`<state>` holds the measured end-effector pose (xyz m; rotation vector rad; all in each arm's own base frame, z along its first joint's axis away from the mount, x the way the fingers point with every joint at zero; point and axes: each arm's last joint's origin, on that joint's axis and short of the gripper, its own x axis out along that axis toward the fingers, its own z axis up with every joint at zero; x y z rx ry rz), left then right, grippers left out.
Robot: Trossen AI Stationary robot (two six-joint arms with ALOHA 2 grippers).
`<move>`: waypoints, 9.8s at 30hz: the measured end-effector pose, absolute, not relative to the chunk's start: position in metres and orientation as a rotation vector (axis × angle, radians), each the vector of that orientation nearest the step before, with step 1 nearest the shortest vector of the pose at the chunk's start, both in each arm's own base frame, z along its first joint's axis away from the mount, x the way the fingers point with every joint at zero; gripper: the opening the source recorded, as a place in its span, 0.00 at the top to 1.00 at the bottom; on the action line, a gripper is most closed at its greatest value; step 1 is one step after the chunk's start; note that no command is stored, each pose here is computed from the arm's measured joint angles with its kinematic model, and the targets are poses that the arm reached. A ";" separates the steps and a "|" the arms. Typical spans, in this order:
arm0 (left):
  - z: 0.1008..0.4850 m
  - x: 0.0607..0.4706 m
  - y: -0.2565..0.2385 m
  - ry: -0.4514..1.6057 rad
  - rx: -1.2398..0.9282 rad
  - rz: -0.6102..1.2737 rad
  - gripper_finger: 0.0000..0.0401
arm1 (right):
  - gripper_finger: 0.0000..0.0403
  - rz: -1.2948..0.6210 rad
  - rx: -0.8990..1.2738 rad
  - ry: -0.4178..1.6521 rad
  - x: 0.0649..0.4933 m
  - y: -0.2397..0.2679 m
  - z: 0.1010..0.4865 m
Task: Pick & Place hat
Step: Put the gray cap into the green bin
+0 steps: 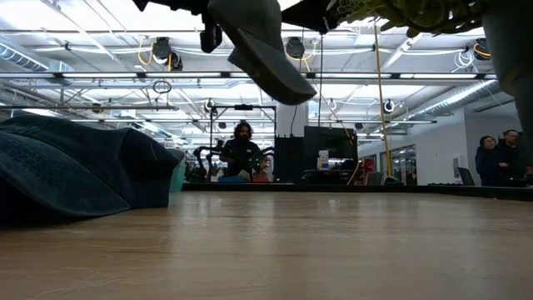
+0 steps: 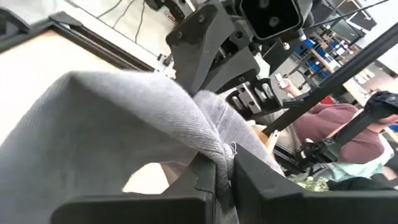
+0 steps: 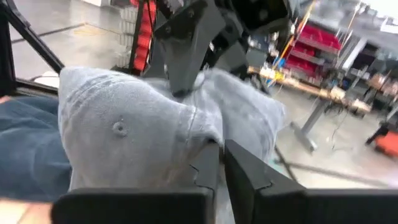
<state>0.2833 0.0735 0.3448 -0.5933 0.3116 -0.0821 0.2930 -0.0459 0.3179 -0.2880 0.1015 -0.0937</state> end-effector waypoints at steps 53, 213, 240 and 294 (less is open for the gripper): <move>0.393 0.249 0.085 1.334 0.275 0.439 0.94 | 0.82 -0.312 -0.161 0.241 0.165 -0.034 0.360; 0.355 0.156 0.047 1.574 0.881 0.571 0.94 | 0.82 -0.411 -0.010 -0.056 0.095 -0.024 0.173; 0.355 0.157 0.041 1.541 0.878 0.565 0.94 | 0.82 -0.411 -0.010 -0.056 0.095 -0.024 0.173; 0.286 0.166 0.043 1.638 0.931 0.512 0.90 | 0.82 -0.411 -0.010 -0.056 0.095 -0.024 0.173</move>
